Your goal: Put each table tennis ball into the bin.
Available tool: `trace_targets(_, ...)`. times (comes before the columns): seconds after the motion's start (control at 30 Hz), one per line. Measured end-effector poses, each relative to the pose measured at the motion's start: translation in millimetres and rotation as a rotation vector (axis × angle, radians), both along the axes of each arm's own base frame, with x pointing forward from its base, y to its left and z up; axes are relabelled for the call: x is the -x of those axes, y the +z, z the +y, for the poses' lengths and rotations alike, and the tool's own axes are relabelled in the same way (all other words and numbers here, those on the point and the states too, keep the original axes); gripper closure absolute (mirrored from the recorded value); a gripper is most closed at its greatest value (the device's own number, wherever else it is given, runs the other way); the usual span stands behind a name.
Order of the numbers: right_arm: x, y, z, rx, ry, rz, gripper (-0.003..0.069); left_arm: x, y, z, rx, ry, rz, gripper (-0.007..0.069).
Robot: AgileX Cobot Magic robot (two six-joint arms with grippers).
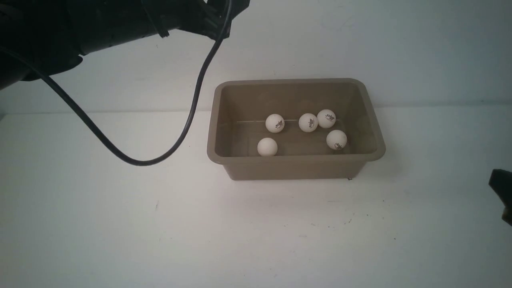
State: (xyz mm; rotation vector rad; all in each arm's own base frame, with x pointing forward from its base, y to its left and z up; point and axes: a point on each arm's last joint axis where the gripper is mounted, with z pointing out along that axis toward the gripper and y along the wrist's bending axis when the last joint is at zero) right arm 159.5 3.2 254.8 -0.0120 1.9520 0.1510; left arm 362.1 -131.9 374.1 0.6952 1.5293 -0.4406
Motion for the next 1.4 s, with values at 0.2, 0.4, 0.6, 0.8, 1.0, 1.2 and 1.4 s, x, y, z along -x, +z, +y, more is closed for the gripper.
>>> trace_targets(0.2,0,1,0,-0.037,-0.012,-0.003,0.0229,10,2,-10,0.058,-0.158,0.023,0.0116)
trace_targets(0.4,0,1,0,-0.058,-0.02,-0.005,0.0229,13,3,-12,0.076,-0.192,0.036,0.0116)
trace_targets(0.6,0,1,1,-0.066,-0.015,-0.005,0.0229,21,4,-22,0.076,-0.285,0.022,0.0116)
trace_targets(0.8,0,1,2,-0.069,-0.007,-0.004,0.0229,37,11,-45,0.005,-0.336,-0.075,0.0116)
trace_targets(1.0,0,1,2,-0.071,-0.003,-0.003,0.0229,49,13,-59,-0.015,-0.219,0.082,0.0116)
trace_targets(1.2,0,1,2,-0.071,-0.003,-0.003,0.0229,70,-15,-36,-0.275,-0.069,0.544,0.0116)
trace_targets(1.4,0,1,2,-0.071,-0.003,-0.003,0.0229,114,7,20,-0.343,0.377,0.81,0.0116)
